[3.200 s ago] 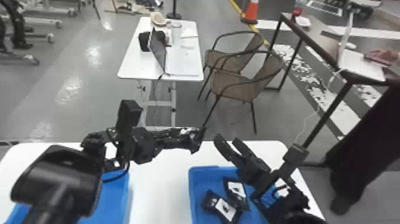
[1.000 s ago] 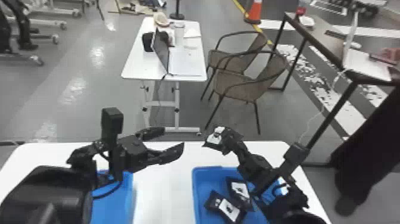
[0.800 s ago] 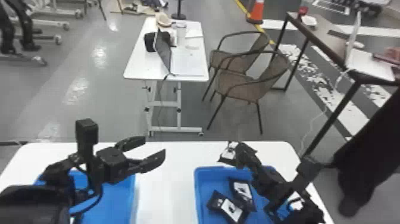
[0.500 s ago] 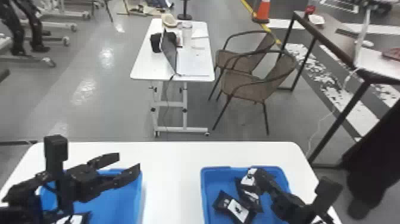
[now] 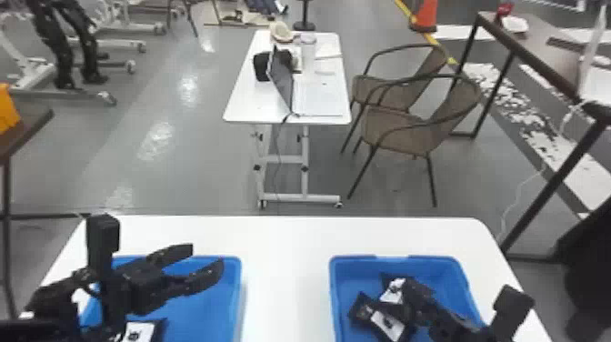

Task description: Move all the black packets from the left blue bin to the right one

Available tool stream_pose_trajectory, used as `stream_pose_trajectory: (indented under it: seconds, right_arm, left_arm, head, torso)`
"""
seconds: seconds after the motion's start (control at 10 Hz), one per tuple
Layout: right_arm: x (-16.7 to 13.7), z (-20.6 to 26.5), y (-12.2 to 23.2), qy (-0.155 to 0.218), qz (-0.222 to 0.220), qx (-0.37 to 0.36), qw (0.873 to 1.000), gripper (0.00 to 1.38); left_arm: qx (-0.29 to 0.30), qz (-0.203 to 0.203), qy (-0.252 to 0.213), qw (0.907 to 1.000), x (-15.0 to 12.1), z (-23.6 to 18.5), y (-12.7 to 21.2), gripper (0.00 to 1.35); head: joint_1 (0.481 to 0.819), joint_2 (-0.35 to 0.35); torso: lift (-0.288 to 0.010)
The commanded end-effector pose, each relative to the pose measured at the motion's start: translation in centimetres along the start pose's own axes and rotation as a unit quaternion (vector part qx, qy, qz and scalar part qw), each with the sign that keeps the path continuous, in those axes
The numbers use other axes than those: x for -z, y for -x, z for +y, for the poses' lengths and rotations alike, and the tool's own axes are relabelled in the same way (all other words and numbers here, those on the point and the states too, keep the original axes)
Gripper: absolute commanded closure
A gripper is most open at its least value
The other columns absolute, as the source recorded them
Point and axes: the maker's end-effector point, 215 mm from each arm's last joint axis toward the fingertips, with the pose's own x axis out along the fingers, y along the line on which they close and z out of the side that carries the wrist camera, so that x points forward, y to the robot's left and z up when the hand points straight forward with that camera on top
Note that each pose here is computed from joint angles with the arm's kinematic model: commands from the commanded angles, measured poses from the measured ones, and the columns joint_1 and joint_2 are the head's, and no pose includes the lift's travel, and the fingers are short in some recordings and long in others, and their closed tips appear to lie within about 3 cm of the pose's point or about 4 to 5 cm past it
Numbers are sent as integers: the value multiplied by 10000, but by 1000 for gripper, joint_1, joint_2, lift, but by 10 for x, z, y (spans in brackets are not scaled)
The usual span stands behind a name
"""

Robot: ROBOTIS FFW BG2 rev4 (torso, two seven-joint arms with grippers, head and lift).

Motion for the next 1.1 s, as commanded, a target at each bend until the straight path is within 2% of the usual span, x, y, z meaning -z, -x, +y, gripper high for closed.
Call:
stream_pose_trajectory:
  seconds: [0.0, 0.1, 0.3, 0.4, 0.6, 0.8, 1.0]
  right_arm:
    - [3, -25, 3, 202, 153, 343, 9991, 160]
    - [1, -39, 10, 317, 125, 652, 9973, -1]
    - [-51, -50, 34, 1025, -567, 1341, 9840, 231]
    - [-88, -43, 48, 1189, -1078, 1340, 9779, 286]
    - [-134, 6, 67, 1470, -1671, 970, 9701, 302]
    - [-153, 48, 77, 1488, -1941, 619, 9677, 306]
    - [-163, 79, 77, 1359, -2094, 281, 9679, 306]
  left_arm:
    - [-214, 277, -72, 9994, 14, 14, 7, 249]
    - [-396, 455, -49, 9982, 27, 27, 18, 248]
    - [-752, 752, -100, 9943, 42, 56, 41, 246]
    - [-918, 915, -195, 9914, 44, 71, 53, 246]
    - [-1140, 1465, -510, 9813, 49, 96, 67, 251]
    - [-945, 1909, -399, 9762, 79, 98, 64, 251]
    - [-916, 2445, -289, 9649, 107, 96, 68, 254]
  head:
    - [695, -41]
    - [695, -46]
    - [695, -54]
    - [695, -58]
    - [695, -44]
    - [695, -6]
    - [695, 29]
  torso:
    - [0]
    - [0]
    - [0]
    - [0]
    - [0]
    - [0]
    - [0]
